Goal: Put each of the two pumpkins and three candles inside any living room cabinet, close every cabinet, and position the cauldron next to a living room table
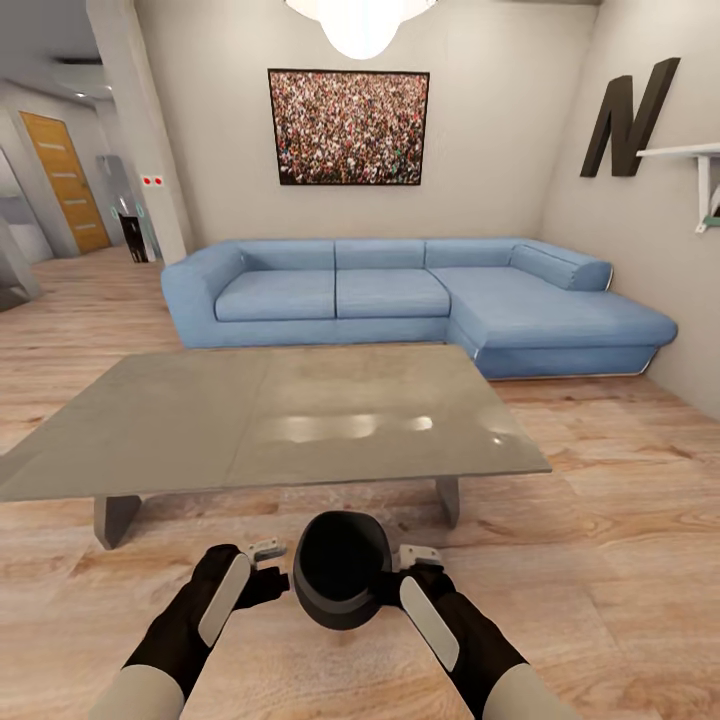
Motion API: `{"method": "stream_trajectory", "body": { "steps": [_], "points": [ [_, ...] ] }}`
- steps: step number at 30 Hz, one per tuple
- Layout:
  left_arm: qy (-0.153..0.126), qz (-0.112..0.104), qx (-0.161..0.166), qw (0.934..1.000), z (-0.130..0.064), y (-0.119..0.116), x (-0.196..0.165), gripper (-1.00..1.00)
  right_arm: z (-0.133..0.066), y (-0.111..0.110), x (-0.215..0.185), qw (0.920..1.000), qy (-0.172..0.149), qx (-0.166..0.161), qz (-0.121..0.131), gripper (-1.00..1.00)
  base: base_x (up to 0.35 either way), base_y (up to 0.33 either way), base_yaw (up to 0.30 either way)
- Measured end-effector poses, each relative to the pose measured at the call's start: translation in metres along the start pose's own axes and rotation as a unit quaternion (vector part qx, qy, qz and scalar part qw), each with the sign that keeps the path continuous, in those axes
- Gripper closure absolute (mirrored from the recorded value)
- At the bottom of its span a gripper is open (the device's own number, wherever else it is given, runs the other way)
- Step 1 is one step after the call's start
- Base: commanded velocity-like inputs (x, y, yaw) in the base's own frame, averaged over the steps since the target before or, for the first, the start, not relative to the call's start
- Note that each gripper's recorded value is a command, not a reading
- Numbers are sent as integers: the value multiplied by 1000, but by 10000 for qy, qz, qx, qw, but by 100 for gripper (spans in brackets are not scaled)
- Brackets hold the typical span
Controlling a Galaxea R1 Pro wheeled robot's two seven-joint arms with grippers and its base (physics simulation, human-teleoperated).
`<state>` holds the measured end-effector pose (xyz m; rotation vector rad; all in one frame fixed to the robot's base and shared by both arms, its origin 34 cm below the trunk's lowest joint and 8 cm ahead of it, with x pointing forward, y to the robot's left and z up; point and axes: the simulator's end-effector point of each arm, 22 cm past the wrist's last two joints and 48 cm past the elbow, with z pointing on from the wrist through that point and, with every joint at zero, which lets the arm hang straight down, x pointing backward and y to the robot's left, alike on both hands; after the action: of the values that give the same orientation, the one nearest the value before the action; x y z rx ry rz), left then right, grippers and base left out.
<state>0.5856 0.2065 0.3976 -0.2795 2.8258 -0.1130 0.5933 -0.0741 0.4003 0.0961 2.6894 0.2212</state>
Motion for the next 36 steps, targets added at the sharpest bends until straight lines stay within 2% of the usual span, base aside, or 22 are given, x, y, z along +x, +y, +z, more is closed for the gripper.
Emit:
{"method": "stream_trajectory", "body": {
  "steps": [5, 8, 13, 20, 31, 36],
  "points": [
    [-15, -114, -344, 9993, -10, 29, -10, -100, -9, -4, -7, 9999, 75, 23, 137, -100, 0, 0, 0],
    [-4, -189, -434, 9989, -16, 35, -13, -100, -14, -8, -9, 9995, 177, 33, 248, -100, 0, 0, 0],
    [12, -224, -464, 9987, -26, 36, -18, -100, -22, -16, -9, 9986, 385, 95, 348, -100, 0, 0, 0],
    [23, -229, -467, 9986, -39, 34, -24, -100, -35, -32, -15, 9972, 447, 487, 363, -100, 0, 0, 0],
    [17, -232, -468, 9986, -60, 30, -36, -100, -55, -29, -31, 9970, 427, 533, 370, -100, -1, 0, -2],
    [15, -235, -456, 9987, -70, 28, -41, -100, -63, -27, -38, 9971, 420, 514, 381, -100, -55, 0, -149]
  ]
}}
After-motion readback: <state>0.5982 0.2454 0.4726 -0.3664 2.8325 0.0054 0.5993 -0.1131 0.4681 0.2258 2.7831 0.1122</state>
